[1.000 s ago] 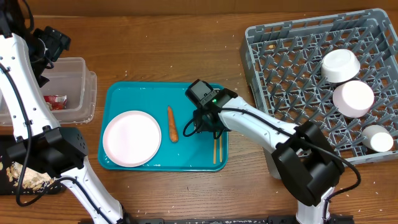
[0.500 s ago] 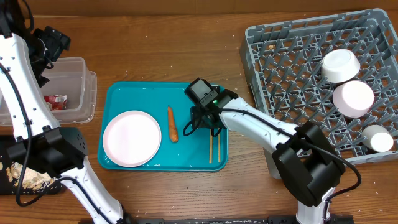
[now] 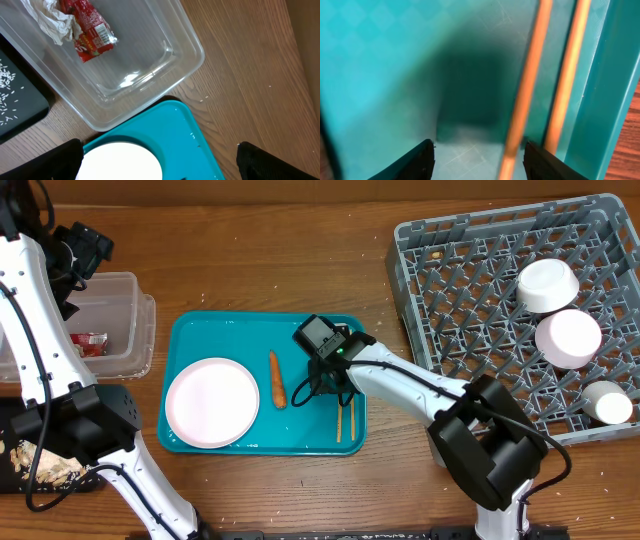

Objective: Sort waste into correct bins and load items into the dishwasher
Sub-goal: 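Grasp one wooden chopstick with the right gripper and lift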

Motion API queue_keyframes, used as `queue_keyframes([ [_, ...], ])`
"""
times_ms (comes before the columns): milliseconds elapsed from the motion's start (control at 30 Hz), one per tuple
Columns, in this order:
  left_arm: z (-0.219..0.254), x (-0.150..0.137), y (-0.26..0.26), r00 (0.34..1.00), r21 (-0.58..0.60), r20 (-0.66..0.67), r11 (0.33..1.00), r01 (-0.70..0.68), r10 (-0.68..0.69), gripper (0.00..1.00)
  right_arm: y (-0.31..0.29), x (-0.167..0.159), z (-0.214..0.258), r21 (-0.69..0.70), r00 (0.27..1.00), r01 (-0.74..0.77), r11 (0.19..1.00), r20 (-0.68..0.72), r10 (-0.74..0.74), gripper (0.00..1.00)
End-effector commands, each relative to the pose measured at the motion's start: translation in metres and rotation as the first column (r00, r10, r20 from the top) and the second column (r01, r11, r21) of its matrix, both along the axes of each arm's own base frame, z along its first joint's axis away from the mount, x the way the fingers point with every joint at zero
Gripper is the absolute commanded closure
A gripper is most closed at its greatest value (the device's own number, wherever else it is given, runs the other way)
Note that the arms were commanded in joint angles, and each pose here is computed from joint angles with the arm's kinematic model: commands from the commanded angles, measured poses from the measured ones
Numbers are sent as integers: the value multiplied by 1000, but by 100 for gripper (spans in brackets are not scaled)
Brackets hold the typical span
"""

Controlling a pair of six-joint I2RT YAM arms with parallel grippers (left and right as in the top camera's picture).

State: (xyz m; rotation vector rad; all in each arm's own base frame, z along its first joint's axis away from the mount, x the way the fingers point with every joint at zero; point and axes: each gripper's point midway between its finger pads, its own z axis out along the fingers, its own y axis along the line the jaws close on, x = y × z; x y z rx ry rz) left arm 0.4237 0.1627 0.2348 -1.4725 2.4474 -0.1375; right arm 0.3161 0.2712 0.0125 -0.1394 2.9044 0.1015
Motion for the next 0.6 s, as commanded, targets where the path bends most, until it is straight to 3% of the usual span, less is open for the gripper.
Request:
queue_keyframes([
  [0,0,2,-3,1000,-6,2,1000,-6,6,0,-3,1,-5,-26,1000,-5,1000,7,5,43],
  [333,0,2,-3,1000,-6,2,1000,-6,6,0,-12,0,-26,-83,1000,1,997,-17,-2,53],
  [567,0,2,-3,1000,-5,3,1000,-6,6,0,-14,0,-22,-98,1000,14,995,-21,-16,89],
])
